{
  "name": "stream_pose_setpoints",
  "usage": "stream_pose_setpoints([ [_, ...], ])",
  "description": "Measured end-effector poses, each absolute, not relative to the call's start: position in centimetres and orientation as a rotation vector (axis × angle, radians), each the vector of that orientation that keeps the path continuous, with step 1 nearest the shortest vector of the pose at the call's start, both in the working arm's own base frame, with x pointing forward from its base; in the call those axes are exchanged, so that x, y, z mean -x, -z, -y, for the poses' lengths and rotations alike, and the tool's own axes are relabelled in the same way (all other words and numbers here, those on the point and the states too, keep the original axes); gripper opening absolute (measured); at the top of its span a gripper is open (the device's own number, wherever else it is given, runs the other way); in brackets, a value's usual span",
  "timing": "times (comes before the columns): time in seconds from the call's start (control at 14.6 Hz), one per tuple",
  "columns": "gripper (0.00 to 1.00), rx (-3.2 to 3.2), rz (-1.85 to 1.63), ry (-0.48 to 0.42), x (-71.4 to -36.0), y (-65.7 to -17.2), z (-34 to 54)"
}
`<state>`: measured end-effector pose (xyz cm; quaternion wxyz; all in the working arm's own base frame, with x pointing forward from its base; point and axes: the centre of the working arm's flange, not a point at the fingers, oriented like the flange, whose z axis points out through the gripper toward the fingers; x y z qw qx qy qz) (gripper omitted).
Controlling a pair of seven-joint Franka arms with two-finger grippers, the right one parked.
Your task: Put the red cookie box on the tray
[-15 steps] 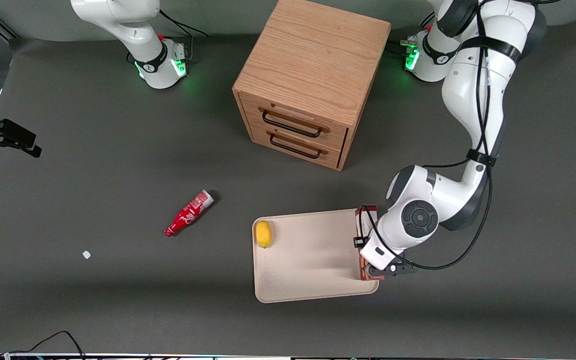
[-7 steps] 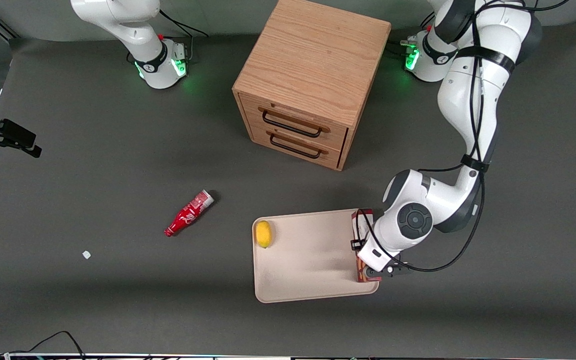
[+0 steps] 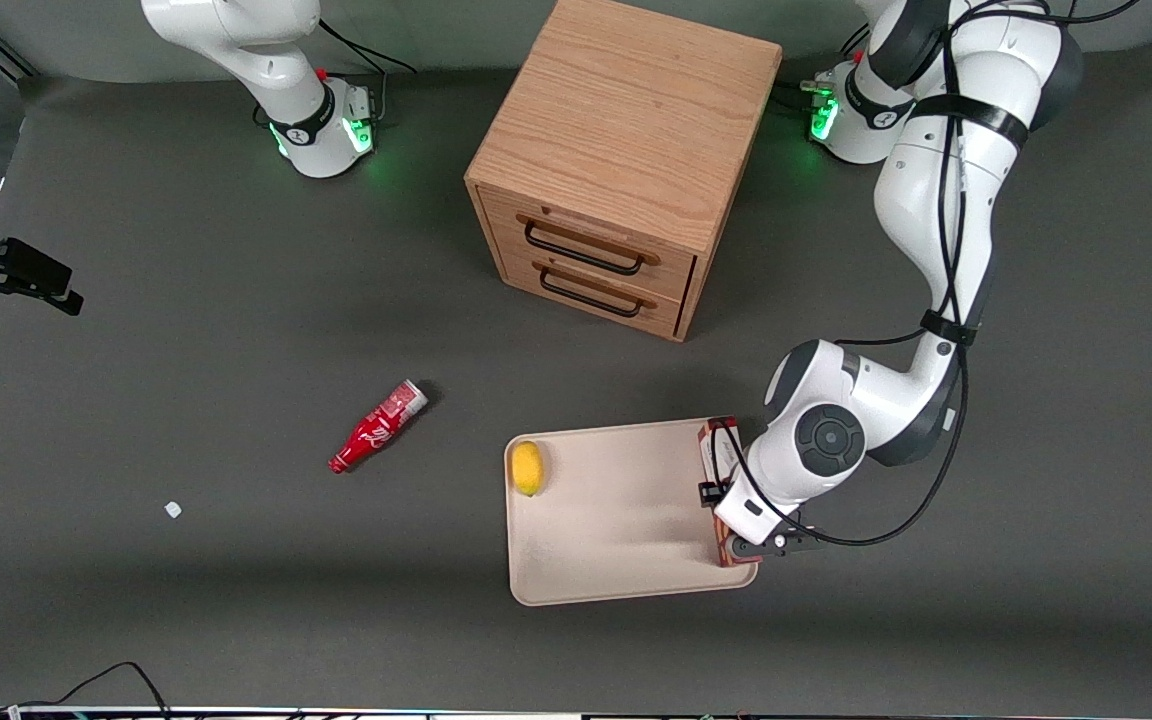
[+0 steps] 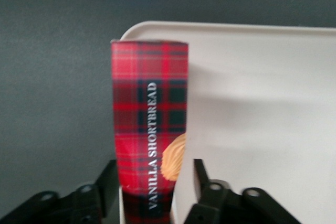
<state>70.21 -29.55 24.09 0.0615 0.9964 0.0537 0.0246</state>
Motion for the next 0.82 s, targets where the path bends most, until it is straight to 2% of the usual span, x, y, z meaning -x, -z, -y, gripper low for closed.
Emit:
stream_pose_setpoints([
  [0.14,0.93,-3.009,-0.159,-0.086,-70.2,-24.1,29.8],
  [0.21,1.00,-3.007,-0.159,-0.089,-70.2,-24.1,29.9],
  [0.48,1.00,-2.990,-0.159,-0.138,-70.6,-25.4,30.0],
  [0.82,1.00,-2.959,-0.171,-0.289,-71.1,-35.6,29.0],
])
